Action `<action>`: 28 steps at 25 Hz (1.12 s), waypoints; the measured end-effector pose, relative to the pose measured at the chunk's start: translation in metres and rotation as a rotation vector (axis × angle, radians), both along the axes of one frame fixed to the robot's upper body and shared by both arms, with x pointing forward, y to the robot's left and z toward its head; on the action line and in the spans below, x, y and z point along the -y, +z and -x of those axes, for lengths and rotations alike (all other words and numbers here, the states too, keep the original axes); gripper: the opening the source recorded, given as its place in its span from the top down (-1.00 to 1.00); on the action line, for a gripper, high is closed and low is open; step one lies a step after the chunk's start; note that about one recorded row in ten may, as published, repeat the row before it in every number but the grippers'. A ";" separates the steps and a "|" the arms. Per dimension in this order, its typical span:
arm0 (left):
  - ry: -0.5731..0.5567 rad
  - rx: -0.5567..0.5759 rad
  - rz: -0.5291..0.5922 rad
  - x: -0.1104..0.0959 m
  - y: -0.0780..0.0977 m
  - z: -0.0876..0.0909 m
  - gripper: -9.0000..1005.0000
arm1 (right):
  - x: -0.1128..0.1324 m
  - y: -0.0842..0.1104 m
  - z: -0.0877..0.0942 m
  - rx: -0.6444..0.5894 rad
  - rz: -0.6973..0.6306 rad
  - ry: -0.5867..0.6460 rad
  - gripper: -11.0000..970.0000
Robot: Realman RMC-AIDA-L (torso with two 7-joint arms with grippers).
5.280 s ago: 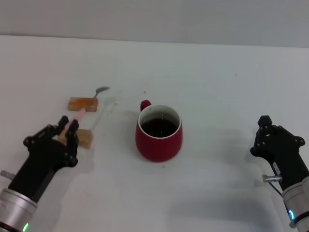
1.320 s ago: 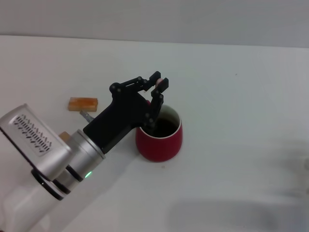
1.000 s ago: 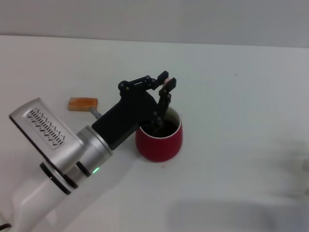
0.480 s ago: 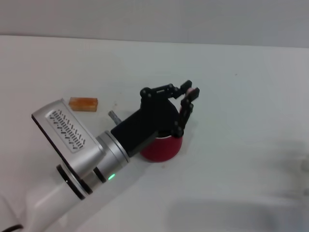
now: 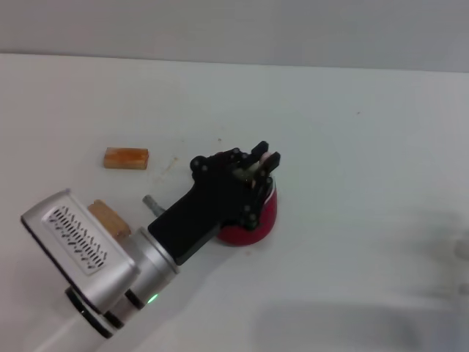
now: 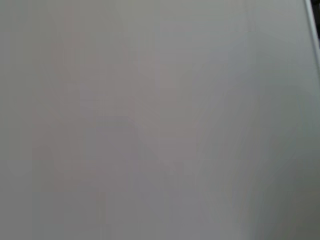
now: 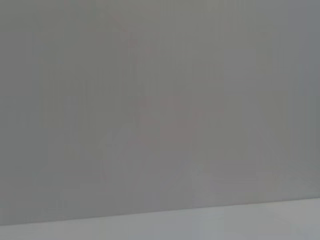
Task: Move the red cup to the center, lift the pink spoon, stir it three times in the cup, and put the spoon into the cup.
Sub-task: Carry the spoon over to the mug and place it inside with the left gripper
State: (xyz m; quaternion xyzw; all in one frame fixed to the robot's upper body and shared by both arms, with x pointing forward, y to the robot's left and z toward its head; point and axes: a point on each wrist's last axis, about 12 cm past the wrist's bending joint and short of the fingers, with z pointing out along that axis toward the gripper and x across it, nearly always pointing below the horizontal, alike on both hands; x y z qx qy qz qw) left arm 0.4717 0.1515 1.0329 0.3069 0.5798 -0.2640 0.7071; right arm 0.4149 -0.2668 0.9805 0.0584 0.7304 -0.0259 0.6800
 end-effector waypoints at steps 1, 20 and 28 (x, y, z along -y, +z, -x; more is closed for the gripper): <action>0.012 0.001 -0.001 -0.002 -0.001 0.001 0.70 | 0.000 0.000 -0.001 0.000 0.000 0.001 0.98; 0.079 0.013 -0.043 -0.012 0.001 -0.021 0.70 | 0.001 0.000 -0.002 -0.001 0.003 0.001 0.98; 0.018 0.001 -0.071 0.011 0.008 -0.036 0.70 | 0.002 0.000 -0.002 -0.003 0.006 -0.002 0.98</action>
